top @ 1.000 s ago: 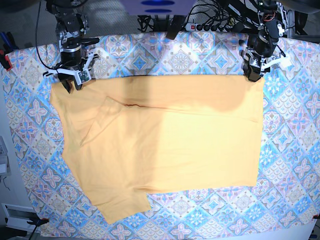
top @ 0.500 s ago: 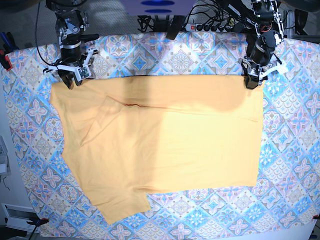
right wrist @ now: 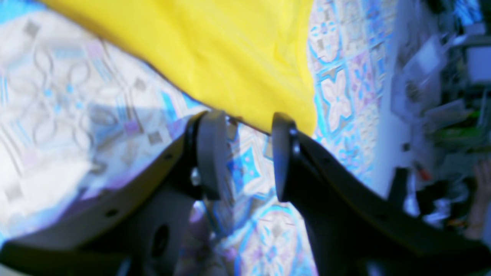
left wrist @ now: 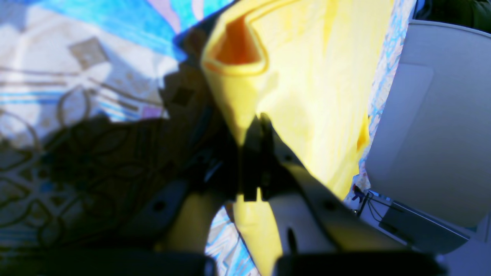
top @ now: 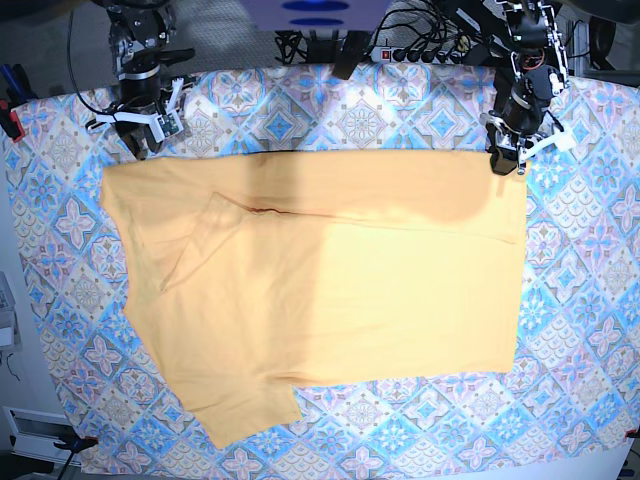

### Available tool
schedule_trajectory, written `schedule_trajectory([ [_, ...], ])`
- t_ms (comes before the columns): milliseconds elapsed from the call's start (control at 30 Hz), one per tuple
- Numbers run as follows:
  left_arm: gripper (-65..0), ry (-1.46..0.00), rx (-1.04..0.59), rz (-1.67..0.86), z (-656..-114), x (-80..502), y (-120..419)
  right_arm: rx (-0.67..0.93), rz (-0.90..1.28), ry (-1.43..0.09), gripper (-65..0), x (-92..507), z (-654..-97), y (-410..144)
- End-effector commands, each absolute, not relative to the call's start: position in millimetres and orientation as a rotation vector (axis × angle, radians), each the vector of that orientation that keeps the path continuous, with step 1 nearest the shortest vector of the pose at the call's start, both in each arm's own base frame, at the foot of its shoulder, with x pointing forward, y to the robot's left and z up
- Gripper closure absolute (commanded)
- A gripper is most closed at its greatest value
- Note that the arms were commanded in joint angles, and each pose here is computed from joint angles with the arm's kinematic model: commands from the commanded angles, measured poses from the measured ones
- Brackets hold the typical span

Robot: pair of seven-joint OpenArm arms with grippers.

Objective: Fold the T-shirt properly
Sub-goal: 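Move the right gripper outward along the shirt's shoulder edge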

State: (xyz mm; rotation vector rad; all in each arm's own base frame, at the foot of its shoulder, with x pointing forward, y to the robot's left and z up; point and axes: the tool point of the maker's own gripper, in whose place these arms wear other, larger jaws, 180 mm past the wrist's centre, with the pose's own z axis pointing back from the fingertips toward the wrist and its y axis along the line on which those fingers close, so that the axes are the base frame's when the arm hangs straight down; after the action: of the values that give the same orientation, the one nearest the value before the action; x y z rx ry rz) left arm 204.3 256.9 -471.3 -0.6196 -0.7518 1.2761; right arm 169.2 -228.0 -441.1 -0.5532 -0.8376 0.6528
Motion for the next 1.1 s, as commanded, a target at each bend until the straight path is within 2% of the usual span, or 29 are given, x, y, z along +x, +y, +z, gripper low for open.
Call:
schedule_trajectory([
  [0, 0.0, -0.767, -0.618, 1.268, -469, 206, 260, -0.583, 0.679, -0.867, -20.8, 175, -433, -230],
  [133, 0.0, -0.753, -0.629, 1.253, -470, 208, 252, -0.617, 0.708, -0.855, -23.0, 180, -437, -236],
  [300, 0.0, -0.747, -0.63, 1.25, -471, 207, 250, -0.584, 0.584, -0.908, -22.9, 208, -431, -240],
  [633, 0.0, -0.746, -0.629, 1.25, -471, 206, 250, -0.168, 0.066, -0.963, -23.0, 225, -413, -240],
  [1067, 0.0, -0.744, -0.629, 1.251, -472, 206, 250, 0.134, -0.39, -0.859, -23.3, 220, -413, -262],
])
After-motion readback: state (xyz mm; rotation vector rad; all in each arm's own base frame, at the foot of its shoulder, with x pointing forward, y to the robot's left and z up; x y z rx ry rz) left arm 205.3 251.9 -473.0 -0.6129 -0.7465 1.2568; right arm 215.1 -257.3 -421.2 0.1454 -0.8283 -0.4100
